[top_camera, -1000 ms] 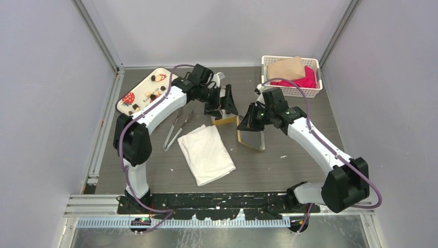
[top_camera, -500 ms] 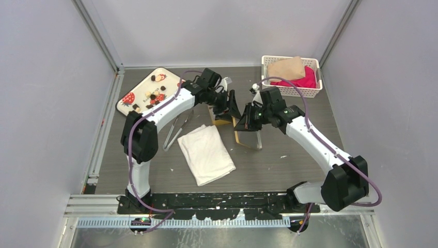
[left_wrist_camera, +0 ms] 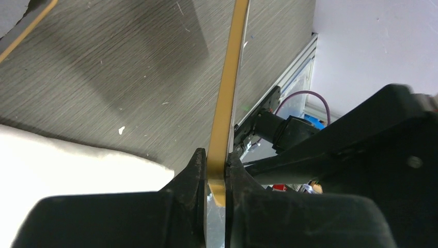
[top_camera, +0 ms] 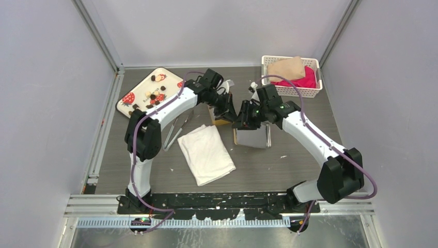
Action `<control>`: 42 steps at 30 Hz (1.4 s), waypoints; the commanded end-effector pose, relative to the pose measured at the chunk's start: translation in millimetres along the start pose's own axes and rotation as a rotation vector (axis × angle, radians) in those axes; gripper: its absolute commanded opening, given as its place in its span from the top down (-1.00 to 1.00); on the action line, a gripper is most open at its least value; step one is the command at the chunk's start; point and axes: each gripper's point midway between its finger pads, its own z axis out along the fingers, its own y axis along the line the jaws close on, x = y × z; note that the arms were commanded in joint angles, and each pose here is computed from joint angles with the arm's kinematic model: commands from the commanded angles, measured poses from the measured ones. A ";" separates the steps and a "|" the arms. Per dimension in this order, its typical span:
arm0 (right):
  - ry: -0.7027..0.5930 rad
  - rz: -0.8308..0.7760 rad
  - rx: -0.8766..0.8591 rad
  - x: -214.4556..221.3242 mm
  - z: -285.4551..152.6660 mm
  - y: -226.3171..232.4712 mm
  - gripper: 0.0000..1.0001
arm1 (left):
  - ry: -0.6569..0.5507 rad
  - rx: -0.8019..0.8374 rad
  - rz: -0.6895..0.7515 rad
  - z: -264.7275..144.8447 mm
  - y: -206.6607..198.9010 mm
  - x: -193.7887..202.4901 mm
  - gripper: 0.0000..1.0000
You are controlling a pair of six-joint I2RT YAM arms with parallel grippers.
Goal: Pack the chocolate
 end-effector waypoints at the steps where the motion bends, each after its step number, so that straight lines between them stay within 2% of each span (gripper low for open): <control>1: -0.096 -0.026 -0.014 -26.1 -16.6 18.3 0.06 | 0.012 0.042 0.061 -7.5 -16.5 0.0 1.00; 5: -0.102 -0.048 0.052 -29.3 -31.3 14.3 -0.33 | 0.021 0.052 0.079 -10.0 -19.3 0.1 1.00; 8: -0.188 -0.066 0.147 -45.7 -63.7 1.2 -0.41 | 0.025 0.053 0.103 -18.2 -19.5 -1.7 1.00; 11: -0.331 0.021 0.123 -69.7 -102.2 -28.5 -0.55 | 0.041 0.093 0.145 -33.5 -25.1 -0.1 1.00; 15: -0.343 0.137 0.069 -68.0 -115.7 -64.0 -0.67 | 0.024 0.197 0.179 -66.0 -33.4 -1.6 1.00; 21: -0.364 0.126 -0.130 -62.7 -125.1 -34.4 -0.74 | 0.001 0.395 0.269 -116.3 -53.4 8.5 1.00; 25: -0.324 0.133 -0.274 -61.9 -118.4 -18.7 -0.75 | 0.006 0.458 0.318 -133.1 -61.1 18.5 1.00; 31: -0.317 0.078 -0.389 -58.8 -117.1 -4.9 -0.74 | 0.025 0.561 0.387 -150.7 -72.6 35.6 1.00; 38: -0.225 0.028 -0.667 -39.2 -129.4 40.5 -0.74 | -0.006 0.560 0.387 -155.9 -67.9 26.0 1.00; 42: -0.163 0.006 -0.715 -24.1 -130.7 56.1 -0.69 | -0.034 0.555 0.334 -152.9 -59.9 7.0 1.00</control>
